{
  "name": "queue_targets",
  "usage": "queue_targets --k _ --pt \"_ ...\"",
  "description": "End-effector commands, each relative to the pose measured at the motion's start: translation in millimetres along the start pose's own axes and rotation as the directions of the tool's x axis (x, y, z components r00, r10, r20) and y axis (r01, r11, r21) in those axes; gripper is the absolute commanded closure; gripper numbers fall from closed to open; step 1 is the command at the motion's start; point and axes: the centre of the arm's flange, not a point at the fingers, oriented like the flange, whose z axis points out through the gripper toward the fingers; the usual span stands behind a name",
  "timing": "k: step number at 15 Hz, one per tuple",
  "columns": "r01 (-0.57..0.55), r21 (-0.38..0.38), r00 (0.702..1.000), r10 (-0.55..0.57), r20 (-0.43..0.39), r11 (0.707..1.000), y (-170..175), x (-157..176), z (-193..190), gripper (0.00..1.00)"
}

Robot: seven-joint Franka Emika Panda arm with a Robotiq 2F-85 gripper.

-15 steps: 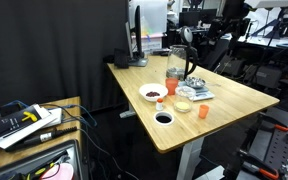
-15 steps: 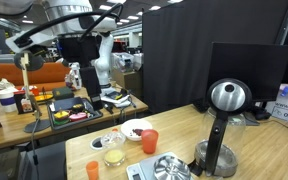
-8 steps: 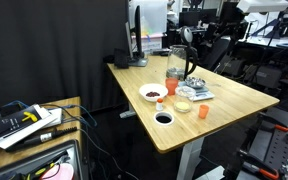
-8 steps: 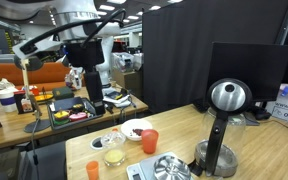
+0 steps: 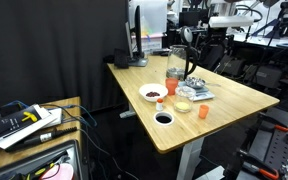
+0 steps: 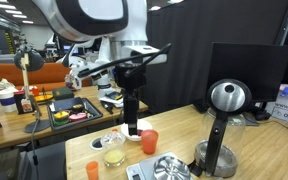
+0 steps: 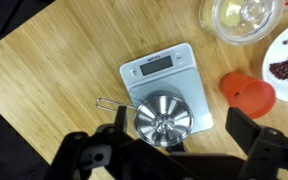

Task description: Take the lid from the silver pot and put it on the table

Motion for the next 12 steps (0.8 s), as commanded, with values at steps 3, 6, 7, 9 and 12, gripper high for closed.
queue_targets --k 3,6,7,9,12 --pt "-0.035 -0.026 0.999 0.035 0.017 0.999 -2.4 15.2 17.2 0.0" --pt "-0.034 -0.021 0.999 0.034 0.01 0.999 -5.2 14.9 12.5 0.0" --pt "-0.035 -0.021 0.999 0.035 0.009 0.999 -4.9 15.1 12.2 0.0" --pt "-0.035 -0.021 0.999 0.035 0.009 0.999 -4.9 15.1 12.2 0.0" --pt "-0.054 -0.033 0.998 0.055 0.01 0.998 -9.7 24.1 18.3 0.0"
